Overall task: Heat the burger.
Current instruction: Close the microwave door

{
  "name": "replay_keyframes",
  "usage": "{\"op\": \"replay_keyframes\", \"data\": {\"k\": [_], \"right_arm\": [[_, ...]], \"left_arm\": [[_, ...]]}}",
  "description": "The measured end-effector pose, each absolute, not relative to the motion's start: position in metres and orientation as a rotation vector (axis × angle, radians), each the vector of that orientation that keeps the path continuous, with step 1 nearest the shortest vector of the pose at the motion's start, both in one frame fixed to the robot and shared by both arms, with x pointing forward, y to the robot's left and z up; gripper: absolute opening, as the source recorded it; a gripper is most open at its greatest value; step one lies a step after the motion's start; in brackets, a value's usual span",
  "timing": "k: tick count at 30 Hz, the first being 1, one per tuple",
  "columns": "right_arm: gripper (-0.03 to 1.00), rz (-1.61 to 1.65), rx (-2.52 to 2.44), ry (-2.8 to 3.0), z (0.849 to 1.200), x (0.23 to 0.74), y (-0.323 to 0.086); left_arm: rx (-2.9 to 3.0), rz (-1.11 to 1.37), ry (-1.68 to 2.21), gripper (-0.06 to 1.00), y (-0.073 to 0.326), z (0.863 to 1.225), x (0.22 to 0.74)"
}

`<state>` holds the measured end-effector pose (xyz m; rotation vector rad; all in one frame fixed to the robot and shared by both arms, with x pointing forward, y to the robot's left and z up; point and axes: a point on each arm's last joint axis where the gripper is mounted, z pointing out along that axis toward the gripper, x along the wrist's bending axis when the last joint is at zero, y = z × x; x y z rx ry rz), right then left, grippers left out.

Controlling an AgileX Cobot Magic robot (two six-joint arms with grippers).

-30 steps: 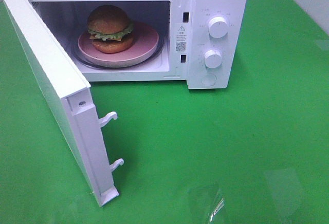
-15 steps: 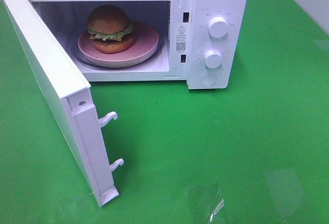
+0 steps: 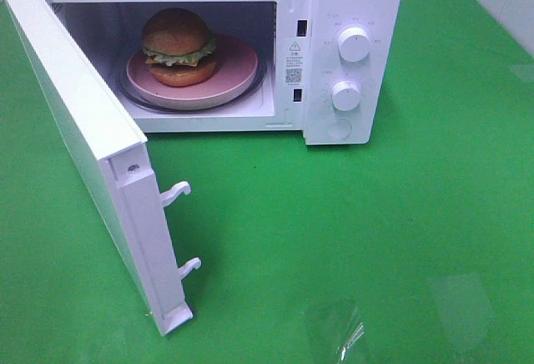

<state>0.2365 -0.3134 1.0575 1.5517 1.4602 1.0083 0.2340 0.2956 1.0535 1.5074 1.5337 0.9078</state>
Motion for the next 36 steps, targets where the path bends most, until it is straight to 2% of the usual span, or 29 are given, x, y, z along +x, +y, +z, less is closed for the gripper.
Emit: {"op": "replay_keyframes", "data": {"k": [36], "right_arm": [[0.73, 1.005, 1.555, 1.462, 1.0572, 0.2364, -0.3134]], "left_arm": [[1.507, 0.908, 1.534, 0.99, 0.2956, 1.0535, 0.234]]}}
